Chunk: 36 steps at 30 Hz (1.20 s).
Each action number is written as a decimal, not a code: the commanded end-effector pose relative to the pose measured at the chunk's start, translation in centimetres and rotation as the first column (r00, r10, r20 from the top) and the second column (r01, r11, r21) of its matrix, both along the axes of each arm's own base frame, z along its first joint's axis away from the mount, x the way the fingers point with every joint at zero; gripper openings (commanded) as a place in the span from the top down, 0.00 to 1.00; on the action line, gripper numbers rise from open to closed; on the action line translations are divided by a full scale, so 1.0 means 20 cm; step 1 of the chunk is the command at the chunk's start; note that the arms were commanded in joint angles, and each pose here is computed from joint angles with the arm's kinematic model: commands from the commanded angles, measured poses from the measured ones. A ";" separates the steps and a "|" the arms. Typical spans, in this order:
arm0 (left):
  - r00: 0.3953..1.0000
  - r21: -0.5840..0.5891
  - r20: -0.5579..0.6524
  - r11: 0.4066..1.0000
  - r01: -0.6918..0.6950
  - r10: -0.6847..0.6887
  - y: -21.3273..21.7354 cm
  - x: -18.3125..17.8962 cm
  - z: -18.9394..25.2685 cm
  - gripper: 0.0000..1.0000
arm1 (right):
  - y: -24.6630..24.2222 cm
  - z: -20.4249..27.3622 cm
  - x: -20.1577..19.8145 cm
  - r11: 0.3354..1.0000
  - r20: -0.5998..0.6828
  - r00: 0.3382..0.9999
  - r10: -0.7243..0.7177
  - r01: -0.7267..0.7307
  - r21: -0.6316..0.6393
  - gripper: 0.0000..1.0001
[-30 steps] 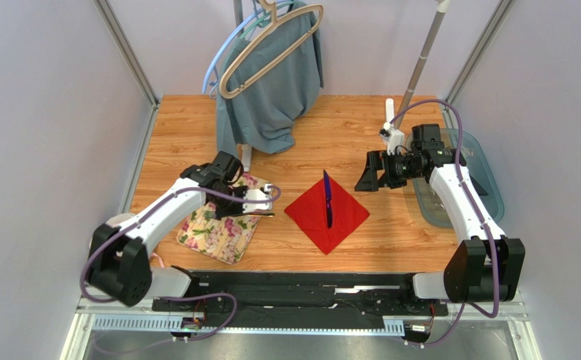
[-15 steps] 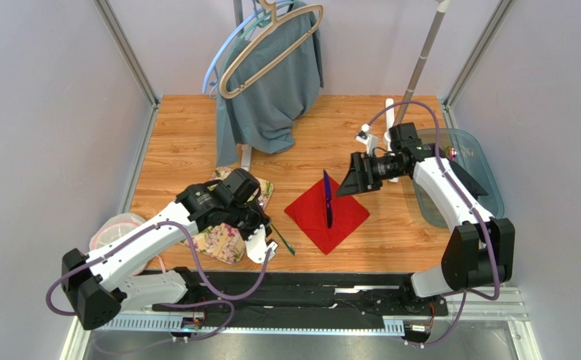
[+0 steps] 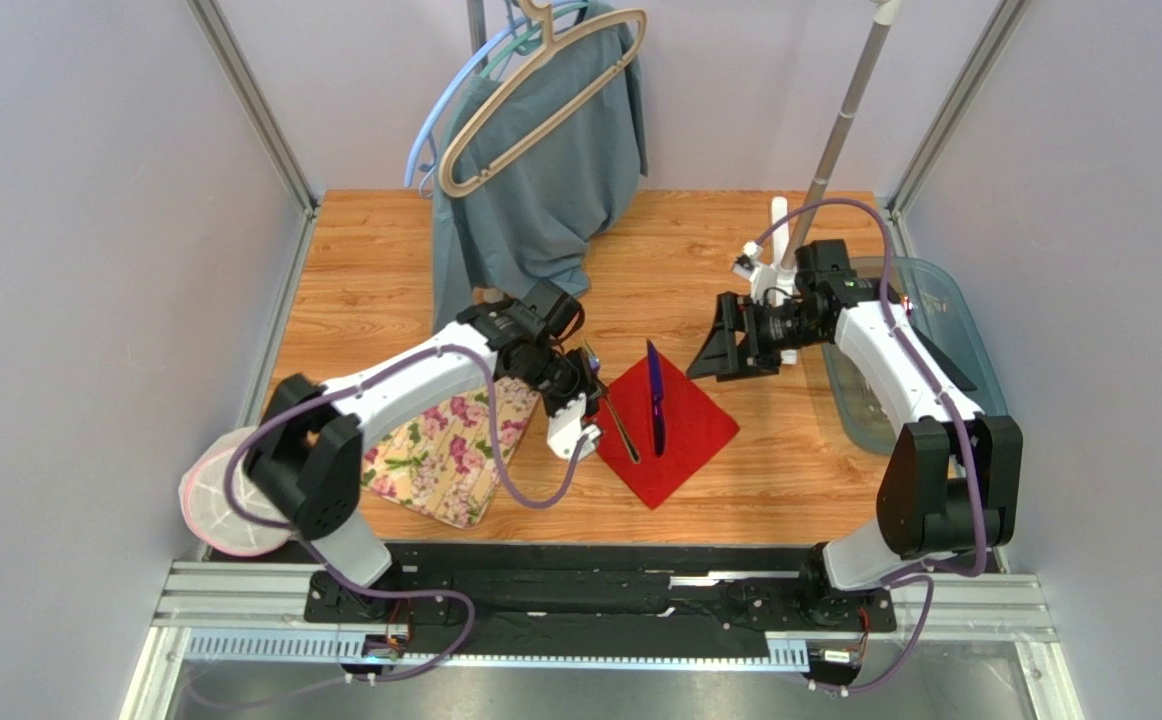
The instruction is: Place the utensils on the paper napkin and roll it up
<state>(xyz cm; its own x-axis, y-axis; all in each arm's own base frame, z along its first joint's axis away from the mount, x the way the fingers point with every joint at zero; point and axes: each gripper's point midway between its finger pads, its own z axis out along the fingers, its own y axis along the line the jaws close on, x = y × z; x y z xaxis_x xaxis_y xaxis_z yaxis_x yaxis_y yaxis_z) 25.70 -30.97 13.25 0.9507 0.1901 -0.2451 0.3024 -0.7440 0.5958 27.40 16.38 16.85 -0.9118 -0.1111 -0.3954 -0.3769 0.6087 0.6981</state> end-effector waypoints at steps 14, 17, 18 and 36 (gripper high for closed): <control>0.754 -0.154 0.452 0.790 0.593 -0.477 -0.40 0.13 0.12 1.00 | 0.09 0.02 0.03 0.984 -0.087 0.996 0.026 -0.010 0.179 0.34; 0.752 -0.154 0.457 0.790 0.594 -0.476 -0.38 0.10 0.12 1.00 | 0.21 -0.02 -0.01 0.983 -0.134 0.986 0.102 -0.078 0.169 0.38; 0.750 -0.155 0.461 0.789 0.594 -0.474 -0.37 0.10 0.12 1.00 | 0.25 -0.02 -0.02 0.980 -0.135 0.982 0.132 -0.109 0.166 0.38; 0.743 -0.162 0.473 0.782 0.602 -0.474 -0.33 0.02 0.14 1.00 | 0.46 -0.23 -0.12 0.968 -0.281 0.928 0.244 -0.215 0.129 0.64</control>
<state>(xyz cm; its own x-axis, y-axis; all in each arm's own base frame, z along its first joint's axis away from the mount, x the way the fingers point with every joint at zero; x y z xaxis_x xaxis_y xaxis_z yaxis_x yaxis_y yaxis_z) 27.45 -35.20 11.18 0.9370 0.0684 -0.3425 0.2966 -0.6739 0.6767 23.98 24.70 11.48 -0.9436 -0.3106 -0.1144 -0.2599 0.4812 0.8372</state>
